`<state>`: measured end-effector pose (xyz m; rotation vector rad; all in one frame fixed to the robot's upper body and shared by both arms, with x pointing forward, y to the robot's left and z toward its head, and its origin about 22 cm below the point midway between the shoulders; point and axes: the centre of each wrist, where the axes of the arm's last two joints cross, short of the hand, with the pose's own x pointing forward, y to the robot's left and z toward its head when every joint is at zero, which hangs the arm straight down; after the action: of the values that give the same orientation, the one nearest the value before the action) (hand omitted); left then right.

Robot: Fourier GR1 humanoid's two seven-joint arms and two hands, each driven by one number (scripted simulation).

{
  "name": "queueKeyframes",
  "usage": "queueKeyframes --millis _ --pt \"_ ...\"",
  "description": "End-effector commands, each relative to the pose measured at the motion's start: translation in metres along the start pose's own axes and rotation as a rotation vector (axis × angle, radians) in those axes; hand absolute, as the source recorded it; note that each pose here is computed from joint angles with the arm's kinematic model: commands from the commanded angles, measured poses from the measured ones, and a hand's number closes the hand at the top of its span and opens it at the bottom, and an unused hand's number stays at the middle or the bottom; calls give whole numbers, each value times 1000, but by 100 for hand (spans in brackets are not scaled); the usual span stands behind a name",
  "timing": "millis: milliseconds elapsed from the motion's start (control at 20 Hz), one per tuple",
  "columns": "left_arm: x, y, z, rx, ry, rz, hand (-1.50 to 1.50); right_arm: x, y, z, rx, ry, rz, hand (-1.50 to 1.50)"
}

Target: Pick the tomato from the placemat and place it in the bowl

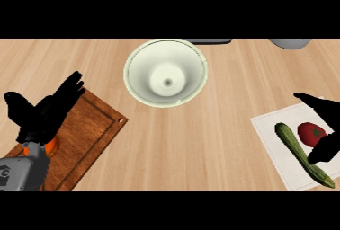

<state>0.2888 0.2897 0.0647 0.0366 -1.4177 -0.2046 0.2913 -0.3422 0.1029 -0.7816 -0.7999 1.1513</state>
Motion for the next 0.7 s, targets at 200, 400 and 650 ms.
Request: queueKeyframes --millis 200,400,650 --pt "8 17 4 17 -9 0 0 -20 26 -20 32 35 14 -150" --pt "-15 15 -14 -19 1 5 0 -28 17 -43 22 42 7 -150" --pt "-1 7 -7 -4 -1 -16 0 -20 30 -54 45 39 -4 -150"
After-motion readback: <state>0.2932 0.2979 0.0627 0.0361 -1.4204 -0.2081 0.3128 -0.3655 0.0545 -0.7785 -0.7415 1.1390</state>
